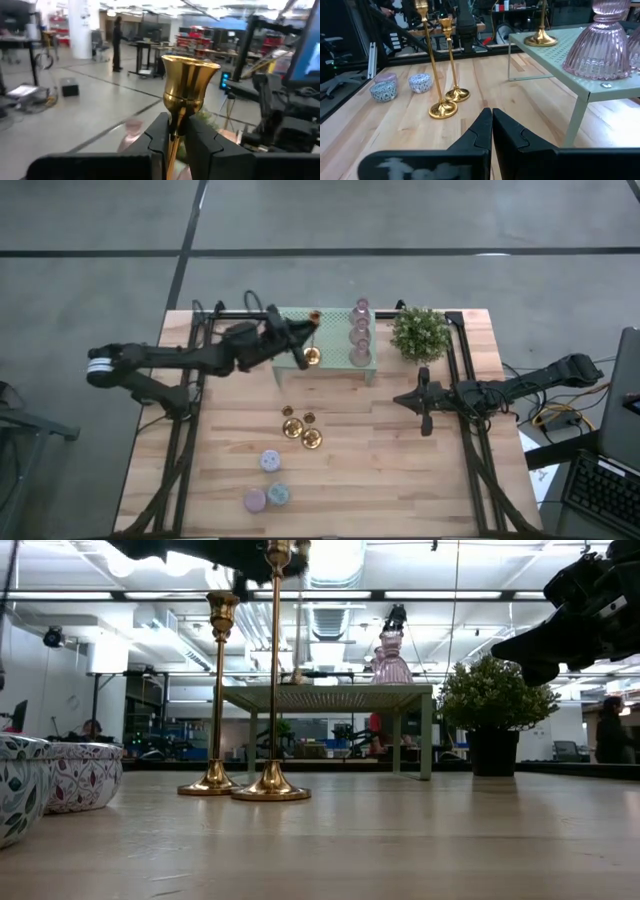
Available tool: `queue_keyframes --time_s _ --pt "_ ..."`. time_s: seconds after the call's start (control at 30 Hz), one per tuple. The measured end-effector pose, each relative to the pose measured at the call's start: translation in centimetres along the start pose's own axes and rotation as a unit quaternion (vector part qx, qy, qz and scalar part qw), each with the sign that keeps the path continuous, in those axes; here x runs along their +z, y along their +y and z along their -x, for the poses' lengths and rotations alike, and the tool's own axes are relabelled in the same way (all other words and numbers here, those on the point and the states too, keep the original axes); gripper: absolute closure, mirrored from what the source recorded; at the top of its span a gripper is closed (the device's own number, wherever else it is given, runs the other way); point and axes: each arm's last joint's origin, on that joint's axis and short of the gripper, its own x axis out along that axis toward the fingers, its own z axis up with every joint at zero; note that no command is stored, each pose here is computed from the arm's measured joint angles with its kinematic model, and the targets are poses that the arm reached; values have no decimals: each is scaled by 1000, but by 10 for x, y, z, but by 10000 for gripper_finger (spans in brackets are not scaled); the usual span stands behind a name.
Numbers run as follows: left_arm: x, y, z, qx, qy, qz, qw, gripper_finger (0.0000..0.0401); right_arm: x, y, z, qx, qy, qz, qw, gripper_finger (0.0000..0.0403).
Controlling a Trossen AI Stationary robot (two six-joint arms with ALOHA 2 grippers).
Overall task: Pick & Place candle stick holders
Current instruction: Put the top left gold candle holder on the shelf
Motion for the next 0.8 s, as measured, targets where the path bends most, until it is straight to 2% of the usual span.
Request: queue_keyframes --time_s 0.13,0.27,0.4,0.57,0.8 --pt "13 -7 -16 -8 -3 -4 1000 357 0 0 0 0 0 0 1000 394" --pt "9 -11 -31 -2 17 -29 999 357 0 0 0 -1 1 0 1000 394" --pt "18 -10 -39 3 -2 -14 1000 357 -1 0 0 -1 3 1 1000 394" --pt "22 2 -45 27 -4 -12 1000 357 -1 0 0 -1 3 1 1000 394" --pt "38 28 -49 57 -40 15 997 357 -1 0 0 -1 3 1 1000 394"
